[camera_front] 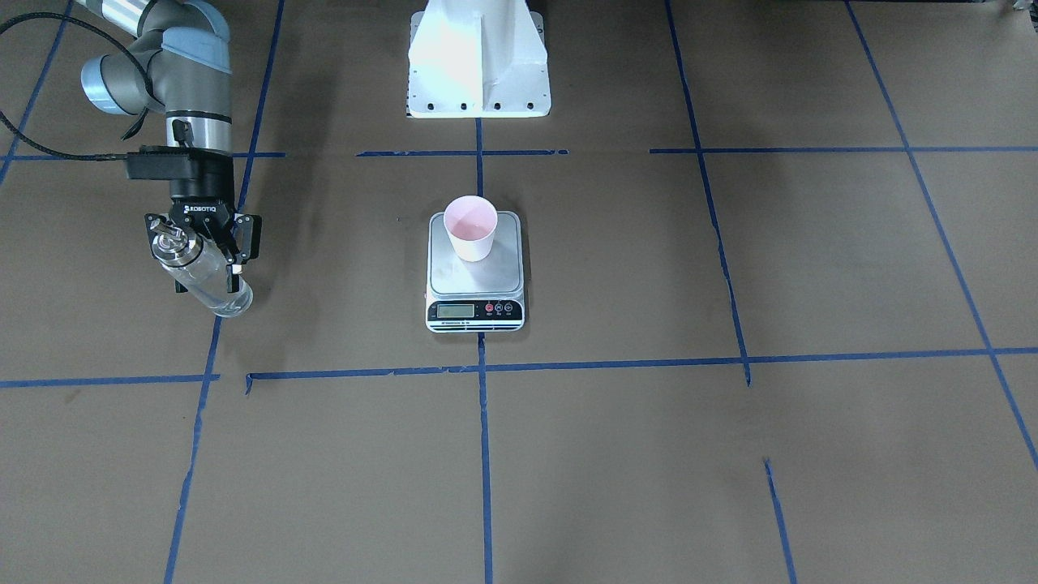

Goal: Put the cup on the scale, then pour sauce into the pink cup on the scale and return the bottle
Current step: 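Lower the bottle onto the table with the right gripper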

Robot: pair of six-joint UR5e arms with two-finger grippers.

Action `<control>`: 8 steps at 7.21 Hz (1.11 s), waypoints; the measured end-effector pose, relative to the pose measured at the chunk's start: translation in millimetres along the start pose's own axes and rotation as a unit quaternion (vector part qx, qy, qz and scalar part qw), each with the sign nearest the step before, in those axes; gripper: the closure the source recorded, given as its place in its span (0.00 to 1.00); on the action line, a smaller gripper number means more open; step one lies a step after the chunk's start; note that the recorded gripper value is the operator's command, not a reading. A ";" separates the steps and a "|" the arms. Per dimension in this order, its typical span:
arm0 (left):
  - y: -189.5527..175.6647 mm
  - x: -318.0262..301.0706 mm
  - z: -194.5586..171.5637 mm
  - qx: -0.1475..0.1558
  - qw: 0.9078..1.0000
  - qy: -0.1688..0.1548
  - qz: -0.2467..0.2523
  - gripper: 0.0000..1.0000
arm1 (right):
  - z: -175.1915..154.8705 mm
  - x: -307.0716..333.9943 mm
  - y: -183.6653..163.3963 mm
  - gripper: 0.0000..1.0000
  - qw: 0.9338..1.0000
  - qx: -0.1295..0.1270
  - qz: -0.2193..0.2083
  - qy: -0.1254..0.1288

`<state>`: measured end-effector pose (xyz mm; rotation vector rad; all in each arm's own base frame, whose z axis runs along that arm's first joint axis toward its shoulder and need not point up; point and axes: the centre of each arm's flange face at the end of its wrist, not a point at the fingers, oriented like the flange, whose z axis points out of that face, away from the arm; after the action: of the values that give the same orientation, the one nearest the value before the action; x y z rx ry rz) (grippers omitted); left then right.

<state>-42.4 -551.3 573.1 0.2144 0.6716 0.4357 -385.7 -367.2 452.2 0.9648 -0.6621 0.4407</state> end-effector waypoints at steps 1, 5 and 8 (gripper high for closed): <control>-0.2 0.2 -0.3 0.000 1.000 0.000 0.000 0.00 | 0.5 3.2 1.7 1.00 1.000 -0.002 -0.002 0.002; -0.8 0.4 -0.7 0.001 1.000 -0.001 0.001 0.00 | 1.4 13.0 7.2 1.00 1.000 -0.009 0.007 0.008; -1.2 0.5 -0.3 0.000 1.000 0.000 0.001 0.00 | 1.4 13.0 11.5 0.89 1.000 -0.022 0.010 0.005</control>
<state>-41.9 -552.1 572.2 0.2155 0.6708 0.4369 -383.7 -361.9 468.7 0.9141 -0.6708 0.4462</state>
